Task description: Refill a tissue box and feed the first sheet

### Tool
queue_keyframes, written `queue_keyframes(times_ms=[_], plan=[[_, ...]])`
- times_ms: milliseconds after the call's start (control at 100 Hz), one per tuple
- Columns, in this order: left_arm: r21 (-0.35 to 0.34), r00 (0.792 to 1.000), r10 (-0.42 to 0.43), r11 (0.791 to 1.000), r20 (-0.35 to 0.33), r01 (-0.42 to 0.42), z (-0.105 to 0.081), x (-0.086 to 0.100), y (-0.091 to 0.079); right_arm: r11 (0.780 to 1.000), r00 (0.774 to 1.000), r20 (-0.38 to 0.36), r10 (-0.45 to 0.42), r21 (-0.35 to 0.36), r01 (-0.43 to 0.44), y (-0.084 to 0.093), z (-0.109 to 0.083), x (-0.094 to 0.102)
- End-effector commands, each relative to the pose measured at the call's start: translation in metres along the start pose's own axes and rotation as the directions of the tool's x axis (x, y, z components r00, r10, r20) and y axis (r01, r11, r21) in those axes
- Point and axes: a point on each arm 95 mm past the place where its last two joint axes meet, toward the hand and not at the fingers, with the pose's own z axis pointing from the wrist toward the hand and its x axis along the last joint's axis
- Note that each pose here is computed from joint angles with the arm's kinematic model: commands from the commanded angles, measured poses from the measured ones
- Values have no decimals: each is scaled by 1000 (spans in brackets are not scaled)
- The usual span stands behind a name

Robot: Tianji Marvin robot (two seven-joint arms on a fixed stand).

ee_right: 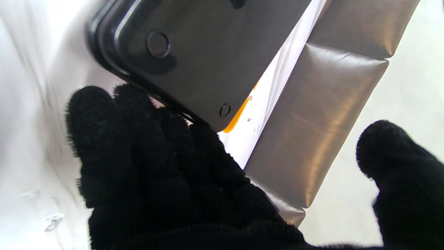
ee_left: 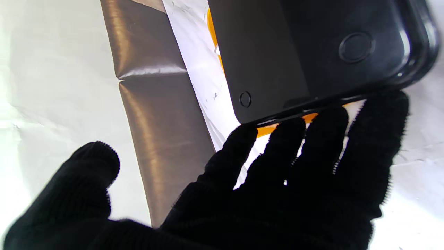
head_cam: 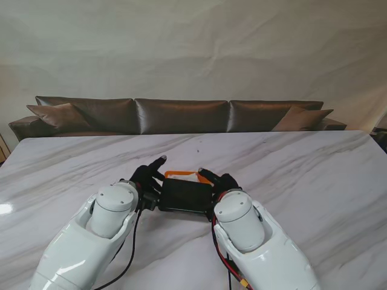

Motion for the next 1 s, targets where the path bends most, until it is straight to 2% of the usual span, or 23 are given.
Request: queue_keyframes(times_ms=[0, 430, 990], plan=[[-54, 999, -22, 998, -39, 20, 0, 16, 15, 998, 999, -32, 24, 50, -23, -8, -2, 14], [-44, 999, 0, 999, -42, -1, 23, 32, 8, 999, 999, -37, 18, 45, -17, 5, 21, 27], [-36, 1000, 10, 999, -26, -11, 45, 35, -1, 998, 998, -55, -1, 58, 4, 10, 38, 39]])
